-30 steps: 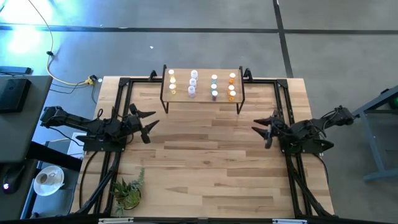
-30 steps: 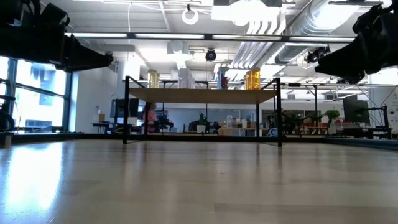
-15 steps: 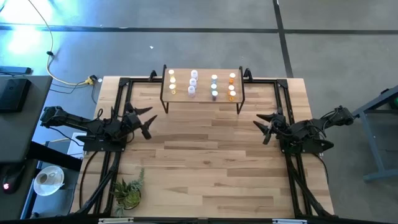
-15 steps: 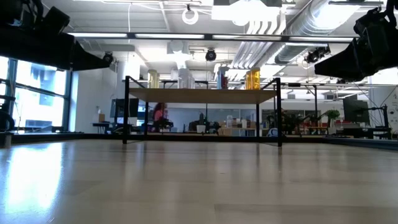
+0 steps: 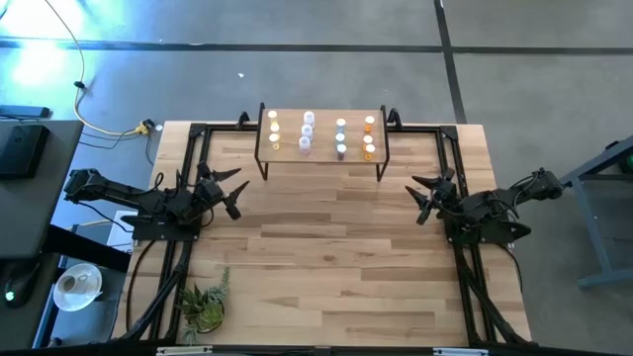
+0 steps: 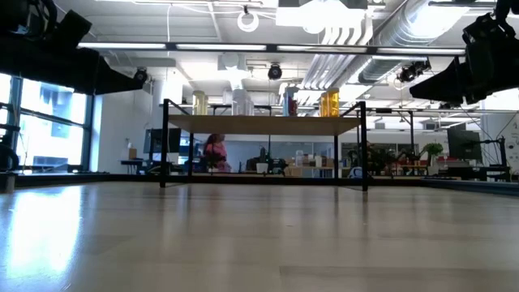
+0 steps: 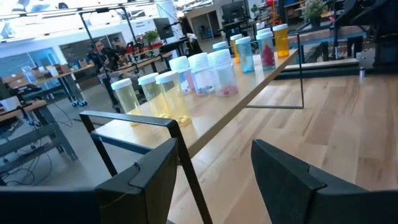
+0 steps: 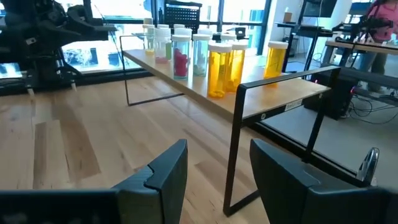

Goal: Pick and place medicine bottles onto shelf by color
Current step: Return to Home Position

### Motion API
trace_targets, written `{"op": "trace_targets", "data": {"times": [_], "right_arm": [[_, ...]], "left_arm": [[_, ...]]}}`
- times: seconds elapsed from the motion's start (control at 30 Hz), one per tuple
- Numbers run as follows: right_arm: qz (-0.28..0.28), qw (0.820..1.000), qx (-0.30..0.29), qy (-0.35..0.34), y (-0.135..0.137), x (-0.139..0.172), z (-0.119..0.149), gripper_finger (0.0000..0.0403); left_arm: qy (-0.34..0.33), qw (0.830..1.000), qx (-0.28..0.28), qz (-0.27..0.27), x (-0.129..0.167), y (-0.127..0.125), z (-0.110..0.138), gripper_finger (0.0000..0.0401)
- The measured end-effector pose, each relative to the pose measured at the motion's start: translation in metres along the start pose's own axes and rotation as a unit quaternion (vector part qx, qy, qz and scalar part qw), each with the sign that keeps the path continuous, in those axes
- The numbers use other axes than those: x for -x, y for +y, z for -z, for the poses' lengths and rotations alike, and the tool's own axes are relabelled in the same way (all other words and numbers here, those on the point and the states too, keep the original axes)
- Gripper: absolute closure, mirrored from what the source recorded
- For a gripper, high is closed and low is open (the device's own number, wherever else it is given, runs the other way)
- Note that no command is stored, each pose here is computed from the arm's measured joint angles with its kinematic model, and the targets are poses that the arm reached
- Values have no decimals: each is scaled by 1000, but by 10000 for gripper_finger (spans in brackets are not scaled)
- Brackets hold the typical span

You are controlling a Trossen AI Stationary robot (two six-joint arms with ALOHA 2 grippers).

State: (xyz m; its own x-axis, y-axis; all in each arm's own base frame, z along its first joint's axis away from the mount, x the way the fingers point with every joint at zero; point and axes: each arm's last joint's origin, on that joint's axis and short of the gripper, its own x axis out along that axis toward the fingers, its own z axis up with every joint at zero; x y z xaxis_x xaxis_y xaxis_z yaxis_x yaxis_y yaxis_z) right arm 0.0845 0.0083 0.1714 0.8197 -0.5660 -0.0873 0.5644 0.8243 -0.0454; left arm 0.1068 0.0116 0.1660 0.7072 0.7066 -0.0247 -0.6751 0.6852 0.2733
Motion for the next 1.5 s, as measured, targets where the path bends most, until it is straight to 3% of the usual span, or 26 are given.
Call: {"op": "trace_targets", "data": {"times": [0.27,1.5], "right_arm": [[-13,999,52,1,1,0,0,237],[-17,999,44,1,1,0,0,237]], "left_arm": [[7,1000,-3,-6,0,0,2,206],[11,1000,4,-4,0,0,3,206]]}}
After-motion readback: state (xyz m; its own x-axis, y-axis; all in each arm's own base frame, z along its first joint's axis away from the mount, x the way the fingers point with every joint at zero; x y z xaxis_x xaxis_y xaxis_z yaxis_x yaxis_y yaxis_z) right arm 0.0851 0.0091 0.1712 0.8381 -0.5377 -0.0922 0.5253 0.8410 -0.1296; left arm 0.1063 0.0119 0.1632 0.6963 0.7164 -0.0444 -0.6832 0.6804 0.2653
